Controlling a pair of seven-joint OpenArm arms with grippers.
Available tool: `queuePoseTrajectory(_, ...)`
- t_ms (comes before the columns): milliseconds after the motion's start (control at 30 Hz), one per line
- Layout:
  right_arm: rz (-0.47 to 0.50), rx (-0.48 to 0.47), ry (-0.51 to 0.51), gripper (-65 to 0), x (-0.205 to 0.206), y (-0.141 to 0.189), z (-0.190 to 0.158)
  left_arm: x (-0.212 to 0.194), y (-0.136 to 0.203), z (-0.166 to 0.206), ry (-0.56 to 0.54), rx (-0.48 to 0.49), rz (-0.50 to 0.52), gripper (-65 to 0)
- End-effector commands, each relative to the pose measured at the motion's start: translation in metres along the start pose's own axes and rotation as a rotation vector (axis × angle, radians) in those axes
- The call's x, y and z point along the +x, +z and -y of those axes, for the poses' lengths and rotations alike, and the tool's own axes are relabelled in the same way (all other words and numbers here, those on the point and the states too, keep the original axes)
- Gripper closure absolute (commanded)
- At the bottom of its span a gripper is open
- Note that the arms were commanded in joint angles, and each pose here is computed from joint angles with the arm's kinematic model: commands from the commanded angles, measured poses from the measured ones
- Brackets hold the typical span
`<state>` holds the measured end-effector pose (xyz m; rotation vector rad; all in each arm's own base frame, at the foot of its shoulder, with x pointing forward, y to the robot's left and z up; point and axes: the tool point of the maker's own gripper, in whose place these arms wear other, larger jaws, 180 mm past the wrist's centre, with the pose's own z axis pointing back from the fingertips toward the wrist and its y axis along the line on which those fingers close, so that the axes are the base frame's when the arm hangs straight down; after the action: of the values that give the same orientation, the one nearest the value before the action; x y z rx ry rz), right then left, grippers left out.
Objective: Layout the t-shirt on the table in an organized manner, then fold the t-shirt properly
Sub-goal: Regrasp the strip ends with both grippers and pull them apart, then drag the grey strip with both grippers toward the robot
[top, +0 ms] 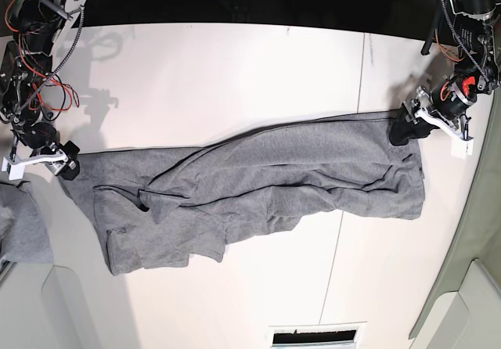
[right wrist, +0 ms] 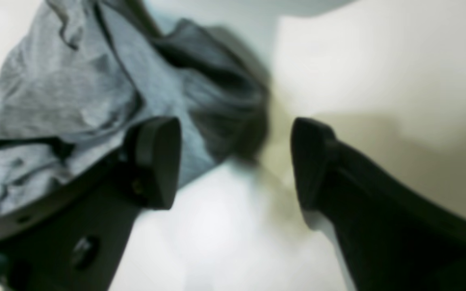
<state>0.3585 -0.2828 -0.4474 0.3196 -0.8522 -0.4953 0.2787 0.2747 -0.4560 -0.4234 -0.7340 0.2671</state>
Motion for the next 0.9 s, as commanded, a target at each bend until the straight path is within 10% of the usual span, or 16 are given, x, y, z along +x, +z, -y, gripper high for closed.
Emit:
queuePoseTrajectory(0, 0.060, 0.032, 0.006, -42.0, 0.024, -0.002, -0.010, -0.004, -0.001, -0.009, -0.005, 0.039, -0.037, -45.6)
queuePoseTrajectory(167, 0.058, 0.072, -0.013, -41.4, 0.023, -0.012, -0.032, -0.006, -0.011, 0.002, -0.005, 0.012, -0.042, -38.8)
queuePoseTrajectory(300, 0.051, 0.076, -0.003, -8.1, 0.021, -0.014, -0.036, -0.004, -0.011, 0.012, -0.051, -0.040, -0.039, -0.7)
queuePoseTrajectory(333, 0.051, 0.075, -0.001, 0.0, 0.022, -0.013, -0.035, -0.003, -0.010, 0.013, -0.062, -0.049, -0.039, 0.0)
queuePoseTrajectory(867, -0.034, 0.110, 0.177, 0.0, -0.019, 0.069, -0.010, -0.005, 0.055, 0.023, -0.201, -0.072, -0.044, 0.0)
